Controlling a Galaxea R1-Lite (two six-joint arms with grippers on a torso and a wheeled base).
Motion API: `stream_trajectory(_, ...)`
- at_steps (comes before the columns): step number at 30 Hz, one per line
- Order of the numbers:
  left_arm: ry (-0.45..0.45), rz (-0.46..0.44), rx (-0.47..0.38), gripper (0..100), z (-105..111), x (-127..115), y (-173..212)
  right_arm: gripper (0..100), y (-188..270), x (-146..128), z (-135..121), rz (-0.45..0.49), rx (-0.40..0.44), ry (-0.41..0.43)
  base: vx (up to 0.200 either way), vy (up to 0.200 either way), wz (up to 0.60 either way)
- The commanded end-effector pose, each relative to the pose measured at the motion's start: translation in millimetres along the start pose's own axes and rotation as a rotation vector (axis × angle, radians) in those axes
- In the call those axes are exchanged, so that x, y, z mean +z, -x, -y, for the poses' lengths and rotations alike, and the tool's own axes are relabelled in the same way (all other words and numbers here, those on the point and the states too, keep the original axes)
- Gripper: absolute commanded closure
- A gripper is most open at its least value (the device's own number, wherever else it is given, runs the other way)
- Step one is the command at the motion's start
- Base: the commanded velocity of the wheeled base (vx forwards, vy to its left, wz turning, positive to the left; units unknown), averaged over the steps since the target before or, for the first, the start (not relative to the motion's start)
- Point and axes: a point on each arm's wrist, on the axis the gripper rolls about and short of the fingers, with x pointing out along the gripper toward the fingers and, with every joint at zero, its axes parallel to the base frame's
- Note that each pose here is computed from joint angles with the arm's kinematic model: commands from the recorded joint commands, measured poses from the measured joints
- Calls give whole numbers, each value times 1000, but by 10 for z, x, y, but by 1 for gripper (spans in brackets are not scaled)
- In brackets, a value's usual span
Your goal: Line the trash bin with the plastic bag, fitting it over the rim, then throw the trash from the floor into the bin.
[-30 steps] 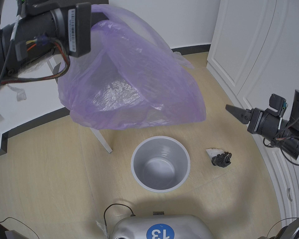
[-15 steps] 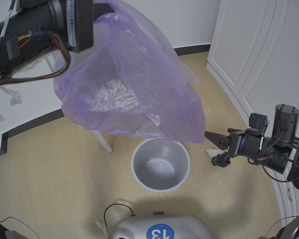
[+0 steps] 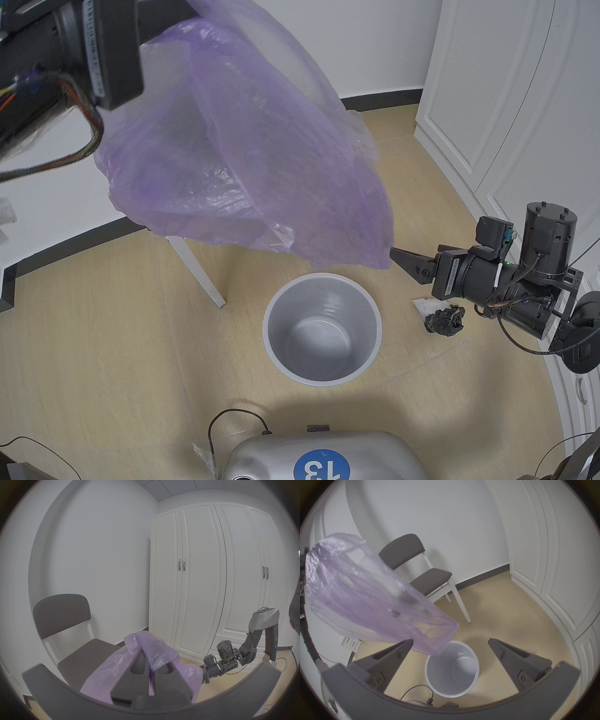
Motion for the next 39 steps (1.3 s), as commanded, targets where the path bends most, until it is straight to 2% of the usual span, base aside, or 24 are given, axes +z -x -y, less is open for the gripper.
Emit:
stream_trajectory(1,-2,0,-13,100,-4,-21,33,0,-18,110,85,39,-20,-7,0,0,0)
stream_trajectory(6,-2,6,-15,100,5,-23,14,0,-73,107,126,39,-33,-12,0,0,0)
stream_trajectory(12,1,16,-8,100,5,-21,-7,0,-275,-103,129,-30,-34,-10,0,0,0)
stream_trajectory(16,2,18,-8,100,2,-17,-2,0,-364,-161,127,-28,-29,-13,0,0,0)
stream_trajectory(19,3,20,-10,100,5,-15,-1,0,-470,-182,123,3,-16,-61,0,0,0)
stream_trajectory(28,6,35,-22,100,8,-8,-6,0,-461,-157,123,-17,56,-178,0,0,0)
stream_trajectory(32,11,49,-19,100,3,7,-5,0,-477,-174,113,-44,110,-266,0,0,0)
stream_trajectory(39,12,53,-19,100,3,10,0,0,-545,-231,109,-60,116,-316,0,0,0)
